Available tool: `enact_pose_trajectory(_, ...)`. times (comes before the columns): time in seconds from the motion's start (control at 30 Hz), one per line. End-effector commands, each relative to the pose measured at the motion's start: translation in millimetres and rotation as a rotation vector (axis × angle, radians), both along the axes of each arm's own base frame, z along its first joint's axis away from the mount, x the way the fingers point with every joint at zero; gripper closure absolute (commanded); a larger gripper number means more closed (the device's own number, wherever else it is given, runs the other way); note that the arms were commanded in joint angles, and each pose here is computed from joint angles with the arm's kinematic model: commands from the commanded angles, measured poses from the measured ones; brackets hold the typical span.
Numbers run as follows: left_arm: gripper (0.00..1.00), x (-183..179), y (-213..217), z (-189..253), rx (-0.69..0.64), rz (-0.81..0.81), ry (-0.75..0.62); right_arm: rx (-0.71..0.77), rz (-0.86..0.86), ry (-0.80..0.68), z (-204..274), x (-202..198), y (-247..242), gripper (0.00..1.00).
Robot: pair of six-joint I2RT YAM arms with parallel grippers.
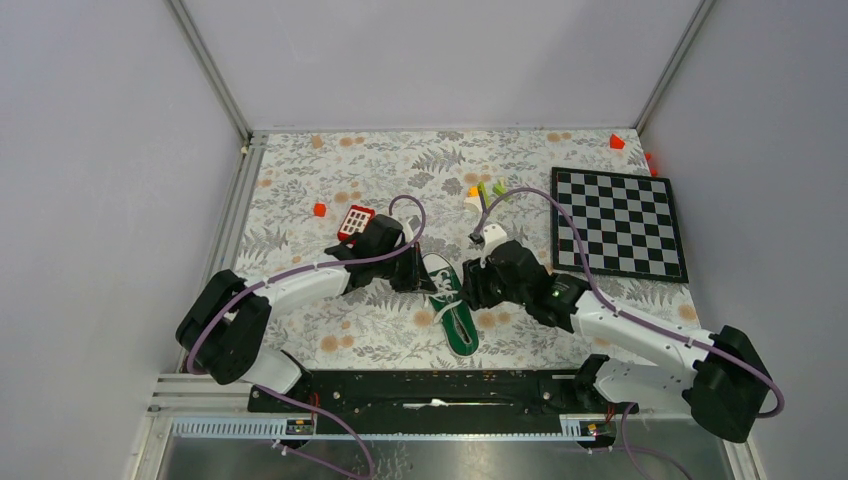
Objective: Tie the shoes
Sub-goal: Cross the shoelace with the shoelace.
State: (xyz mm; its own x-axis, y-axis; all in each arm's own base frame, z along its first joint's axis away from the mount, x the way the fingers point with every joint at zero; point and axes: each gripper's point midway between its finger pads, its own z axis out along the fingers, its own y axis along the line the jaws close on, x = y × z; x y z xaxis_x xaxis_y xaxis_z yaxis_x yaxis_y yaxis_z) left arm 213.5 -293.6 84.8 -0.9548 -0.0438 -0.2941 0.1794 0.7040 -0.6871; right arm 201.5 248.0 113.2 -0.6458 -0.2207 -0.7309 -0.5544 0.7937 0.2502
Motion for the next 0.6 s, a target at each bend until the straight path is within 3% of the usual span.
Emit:
enact_pose_trajectory(0.0,1.00,12,-5,14,-0.024,-0.010,-0.068,0.163,-0.087,0.047,12,1,11,0.49)
enact_pose_trajectory(0.27,1.00,11,-8,32,-0.063,-0.039,-0.113,0.150,0.048,0.108,15,-9,33,0.51)
enact_pose_trajectory(0.57,1.00,14,-6,51,-0.149,0.005,-0.227,0.115,0.124,0.066,25,-5,37,0.51)
